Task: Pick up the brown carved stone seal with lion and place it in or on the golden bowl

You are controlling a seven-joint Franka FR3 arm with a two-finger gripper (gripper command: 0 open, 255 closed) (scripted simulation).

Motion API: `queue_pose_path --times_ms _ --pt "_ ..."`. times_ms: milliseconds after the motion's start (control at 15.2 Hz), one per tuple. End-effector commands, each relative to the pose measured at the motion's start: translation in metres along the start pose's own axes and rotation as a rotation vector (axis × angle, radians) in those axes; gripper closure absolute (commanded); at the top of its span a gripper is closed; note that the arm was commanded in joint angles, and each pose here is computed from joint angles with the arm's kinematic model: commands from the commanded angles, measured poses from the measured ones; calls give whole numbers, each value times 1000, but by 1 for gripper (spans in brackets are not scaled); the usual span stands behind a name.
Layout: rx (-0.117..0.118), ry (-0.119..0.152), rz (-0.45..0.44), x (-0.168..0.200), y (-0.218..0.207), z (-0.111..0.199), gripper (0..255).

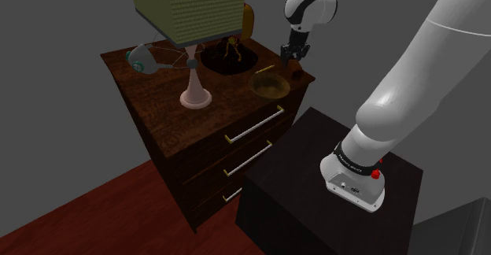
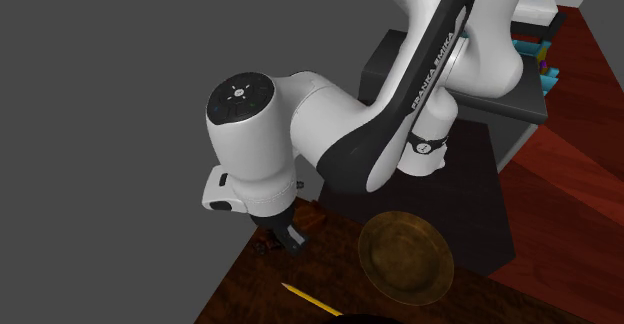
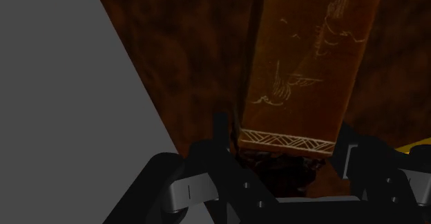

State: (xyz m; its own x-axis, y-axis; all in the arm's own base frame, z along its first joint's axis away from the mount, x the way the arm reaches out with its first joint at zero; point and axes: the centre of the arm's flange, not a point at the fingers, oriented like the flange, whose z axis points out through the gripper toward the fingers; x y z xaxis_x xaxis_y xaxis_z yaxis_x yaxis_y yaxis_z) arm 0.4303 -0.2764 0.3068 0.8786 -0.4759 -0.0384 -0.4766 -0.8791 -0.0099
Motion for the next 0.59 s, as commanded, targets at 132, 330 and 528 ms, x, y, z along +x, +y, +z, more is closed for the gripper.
queue_pose_path --times_ms 132,330,528 --pt "0 0 0 -1 0 -21 255" --pt "0 0 0 -2 0 -37 255" --pt "0 0 0 -3 0 -53 255"
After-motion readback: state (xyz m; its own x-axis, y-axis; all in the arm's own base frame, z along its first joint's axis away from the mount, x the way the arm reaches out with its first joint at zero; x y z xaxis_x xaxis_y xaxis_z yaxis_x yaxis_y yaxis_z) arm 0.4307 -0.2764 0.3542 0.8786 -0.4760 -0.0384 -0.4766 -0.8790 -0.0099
